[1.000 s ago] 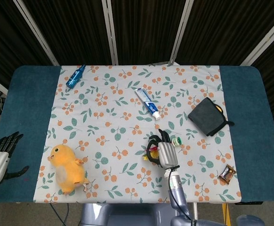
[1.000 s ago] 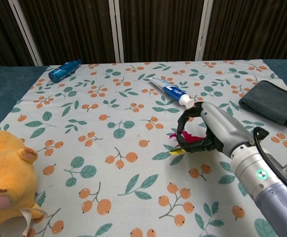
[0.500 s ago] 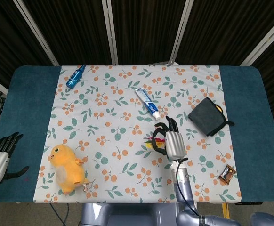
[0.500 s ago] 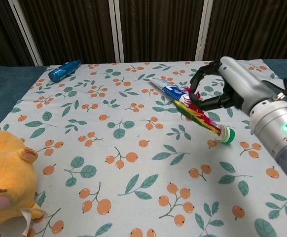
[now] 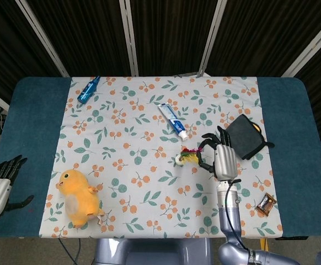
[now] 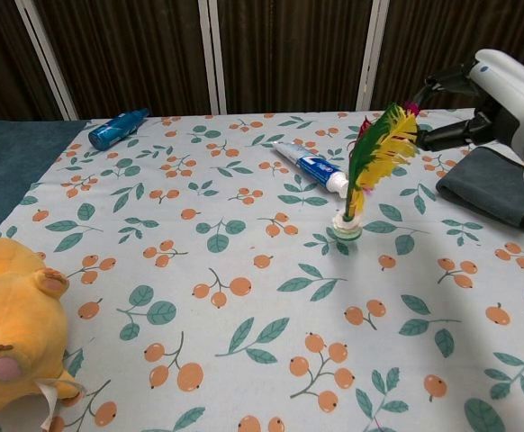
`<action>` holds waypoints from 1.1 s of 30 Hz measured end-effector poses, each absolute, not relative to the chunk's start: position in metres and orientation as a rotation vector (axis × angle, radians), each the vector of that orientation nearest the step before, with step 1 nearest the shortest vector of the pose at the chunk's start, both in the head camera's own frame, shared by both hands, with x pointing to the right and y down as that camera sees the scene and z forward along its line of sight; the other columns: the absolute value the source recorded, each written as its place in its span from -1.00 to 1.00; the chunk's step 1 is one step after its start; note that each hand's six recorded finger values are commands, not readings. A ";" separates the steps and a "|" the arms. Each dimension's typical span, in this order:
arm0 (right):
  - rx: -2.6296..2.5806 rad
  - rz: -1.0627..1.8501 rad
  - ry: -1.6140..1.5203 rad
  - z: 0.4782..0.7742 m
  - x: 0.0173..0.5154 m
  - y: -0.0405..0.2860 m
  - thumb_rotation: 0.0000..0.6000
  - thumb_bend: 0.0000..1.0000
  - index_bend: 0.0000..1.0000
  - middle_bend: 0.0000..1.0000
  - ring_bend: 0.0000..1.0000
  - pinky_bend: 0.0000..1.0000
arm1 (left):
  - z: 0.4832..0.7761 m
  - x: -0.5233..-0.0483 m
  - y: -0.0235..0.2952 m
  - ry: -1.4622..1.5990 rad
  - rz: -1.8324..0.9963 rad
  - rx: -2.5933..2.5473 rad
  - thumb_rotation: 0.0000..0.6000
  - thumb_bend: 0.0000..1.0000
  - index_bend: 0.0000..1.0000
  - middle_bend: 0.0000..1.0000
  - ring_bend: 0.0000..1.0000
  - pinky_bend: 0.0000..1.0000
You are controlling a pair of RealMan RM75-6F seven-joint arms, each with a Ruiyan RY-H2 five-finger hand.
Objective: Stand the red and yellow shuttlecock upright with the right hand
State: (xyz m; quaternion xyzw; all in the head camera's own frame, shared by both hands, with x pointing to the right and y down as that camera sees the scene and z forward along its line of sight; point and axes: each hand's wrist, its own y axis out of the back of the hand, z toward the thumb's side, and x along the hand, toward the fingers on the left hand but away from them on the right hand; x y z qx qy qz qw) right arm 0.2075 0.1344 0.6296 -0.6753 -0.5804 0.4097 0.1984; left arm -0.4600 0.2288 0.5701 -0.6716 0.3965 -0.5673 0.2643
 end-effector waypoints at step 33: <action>-1.817 1.260 -1.691 0.637 0.255 0.145 1.00 -0.18 0.23 -0.40 -1.00 -1.00 | 0.571 -0.460 0.231 1.063 -1.549 -1.814 1.00 -0.52 -1.00 -1.00 -1.00 -1.00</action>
